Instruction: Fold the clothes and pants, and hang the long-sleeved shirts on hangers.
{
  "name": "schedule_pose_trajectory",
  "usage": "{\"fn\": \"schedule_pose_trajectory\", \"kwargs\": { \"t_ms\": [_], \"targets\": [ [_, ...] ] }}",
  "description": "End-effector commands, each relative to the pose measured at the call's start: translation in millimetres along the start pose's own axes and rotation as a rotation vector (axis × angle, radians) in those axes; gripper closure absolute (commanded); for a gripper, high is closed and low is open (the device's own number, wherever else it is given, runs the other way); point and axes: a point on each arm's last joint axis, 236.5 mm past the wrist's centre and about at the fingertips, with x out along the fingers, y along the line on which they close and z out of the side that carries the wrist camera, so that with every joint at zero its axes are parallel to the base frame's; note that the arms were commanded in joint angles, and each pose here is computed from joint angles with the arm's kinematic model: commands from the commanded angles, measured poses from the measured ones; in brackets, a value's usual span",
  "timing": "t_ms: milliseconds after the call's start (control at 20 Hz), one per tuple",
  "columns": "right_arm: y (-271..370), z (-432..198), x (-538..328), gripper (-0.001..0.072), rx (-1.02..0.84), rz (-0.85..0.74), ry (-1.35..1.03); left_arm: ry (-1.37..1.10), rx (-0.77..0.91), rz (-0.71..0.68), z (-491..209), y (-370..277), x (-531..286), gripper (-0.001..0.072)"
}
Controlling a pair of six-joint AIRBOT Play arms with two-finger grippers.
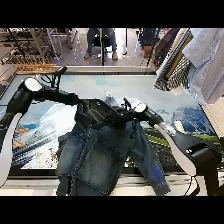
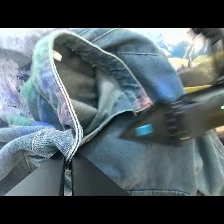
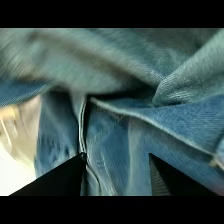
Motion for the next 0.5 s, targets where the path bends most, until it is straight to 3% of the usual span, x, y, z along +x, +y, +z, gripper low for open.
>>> {"fn": "schedule_pose_trajectory", "kwargs": {
  "t_ms": [0, 200, 300, 350, 450],
  "targets": [
    [-12.4, 11.0, 19.0, 0.0268, 0.304, -0.03, -0.126, -0.012, 0.02, -0.004, 3.3, -10.2, -13.6, 0.0688],
    [-20.7, 51.0, 9.8, 0.0288, 0.467, -0.015, -0.308, 0.03, 0.024, -0.024, -6.6, -16.7, -15.7, 0.0689],
    [-40.0, 50.2, 8.4, 0.0326, 0.481, -0.093, -0.325, 0.04, 0.024, -0.029, -9.0, -17.7, -15.8, 0.0689],
    [-50.9, 47.4, 7.3, 0.0388, 0.49, -0.14, -0.326, 0.041, 0.024, -0.029, -9.2, -17.8, -15.8, 0.0689],
    [-50.5, 42.9, 6.0, 0.0678, 0.459, -0.163, -0.319, 0.04, 0.045, -0.029, -9.0, -17.5, -15.9, 0.0689]
  ]
}}
